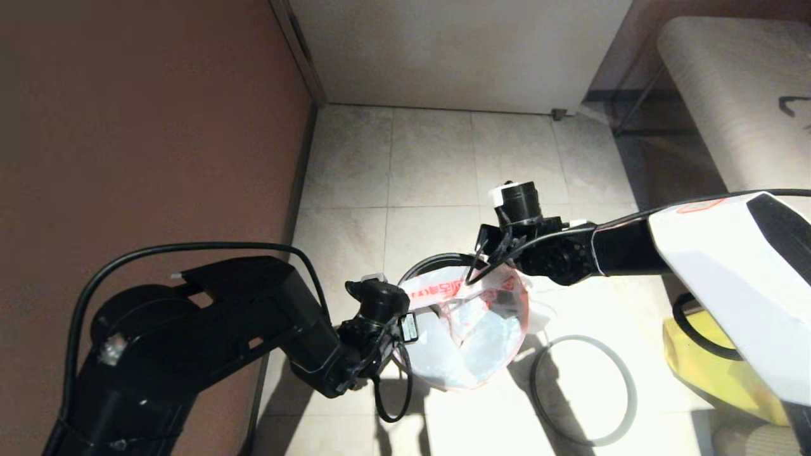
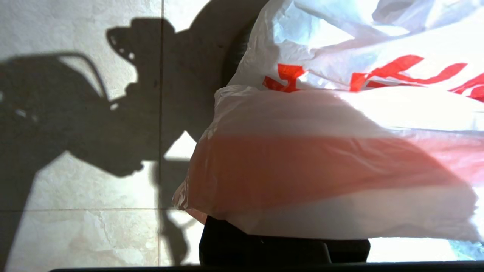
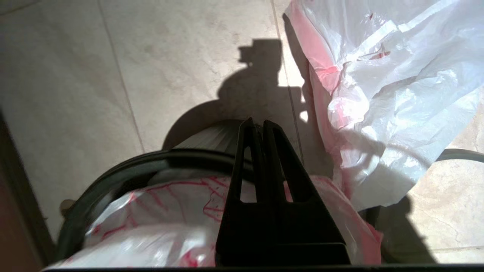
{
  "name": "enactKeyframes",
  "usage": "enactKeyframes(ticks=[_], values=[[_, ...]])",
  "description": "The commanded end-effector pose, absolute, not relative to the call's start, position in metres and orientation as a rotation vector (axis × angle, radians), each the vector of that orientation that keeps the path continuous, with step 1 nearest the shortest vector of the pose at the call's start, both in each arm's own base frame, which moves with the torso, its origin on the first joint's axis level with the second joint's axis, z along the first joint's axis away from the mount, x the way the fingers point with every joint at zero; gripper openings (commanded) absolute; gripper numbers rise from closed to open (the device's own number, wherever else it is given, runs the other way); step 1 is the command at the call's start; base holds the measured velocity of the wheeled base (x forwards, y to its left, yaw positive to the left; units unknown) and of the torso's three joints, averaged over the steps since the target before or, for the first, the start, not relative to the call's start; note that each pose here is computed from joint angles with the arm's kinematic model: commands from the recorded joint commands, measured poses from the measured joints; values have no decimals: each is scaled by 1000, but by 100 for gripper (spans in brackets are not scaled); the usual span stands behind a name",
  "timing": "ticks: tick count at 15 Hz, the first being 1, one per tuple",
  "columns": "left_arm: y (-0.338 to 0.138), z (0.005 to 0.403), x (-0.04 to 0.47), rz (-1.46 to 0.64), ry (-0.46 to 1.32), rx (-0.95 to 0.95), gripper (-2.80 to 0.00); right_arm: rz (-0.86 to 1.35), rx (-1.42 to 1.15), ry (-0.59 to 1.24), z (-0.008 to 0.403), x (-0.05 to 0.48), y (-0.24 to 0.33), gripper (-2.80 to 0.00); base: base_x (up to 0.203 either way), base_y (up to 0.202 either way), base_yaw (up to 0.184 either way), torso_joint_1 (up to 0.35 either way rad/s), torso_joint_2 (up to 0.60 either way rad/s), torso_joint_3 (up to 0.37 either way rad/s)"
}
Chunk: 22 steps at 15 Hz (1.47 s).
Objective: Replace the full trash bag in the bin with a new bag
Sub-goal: Put the new garbage bag on the trash can
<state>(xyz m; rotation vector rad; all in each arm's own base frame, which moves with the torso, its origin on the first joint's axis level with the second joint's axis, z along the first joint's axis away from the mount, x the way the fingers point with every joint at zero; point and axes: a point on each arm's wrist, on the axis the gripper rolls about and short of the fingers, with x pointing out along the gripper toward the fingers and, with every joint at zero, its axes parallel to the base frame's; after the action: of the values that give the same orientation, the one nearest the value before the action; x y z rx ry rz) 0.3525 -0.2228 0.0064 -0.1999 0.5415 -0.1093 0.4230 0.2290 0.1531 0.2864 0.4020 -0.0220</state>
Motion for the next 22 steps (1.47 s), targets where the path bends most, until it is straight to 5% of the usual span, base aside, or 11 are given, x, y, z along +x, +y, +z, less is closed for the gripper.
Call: enactKeyframes(ticks=[1, 7, 13, 17, 22], values=[[-222, 5, 355, -103, 537, -206, -280, 22, 295, 401, 178, 395, 227, -280, 0, 0, 0, 0, 0, 0], [-220, 0, 360, -101, 543, -213, -280, 243, 217, 613, 138, 329, 278, -280, 0, 0, 0, 0, 0, 0], [-217, -1, 362, -109, 553, -219, -280, 305, 187, 760, 104, 329, 269, -280, 0, 0, 0, 0, 0, 0], [-216, -1, 361, -135, 566, -229, -280, 364, 125, 757, 78, 364, 256, -280, 0, 0, 0, 0, 0, 0], [-217, -3, 360, -137, 569, -228, -280, 394, 159, 624, 108, 403, 265, -280, 0, 0, 0, 0, 0, 0]])
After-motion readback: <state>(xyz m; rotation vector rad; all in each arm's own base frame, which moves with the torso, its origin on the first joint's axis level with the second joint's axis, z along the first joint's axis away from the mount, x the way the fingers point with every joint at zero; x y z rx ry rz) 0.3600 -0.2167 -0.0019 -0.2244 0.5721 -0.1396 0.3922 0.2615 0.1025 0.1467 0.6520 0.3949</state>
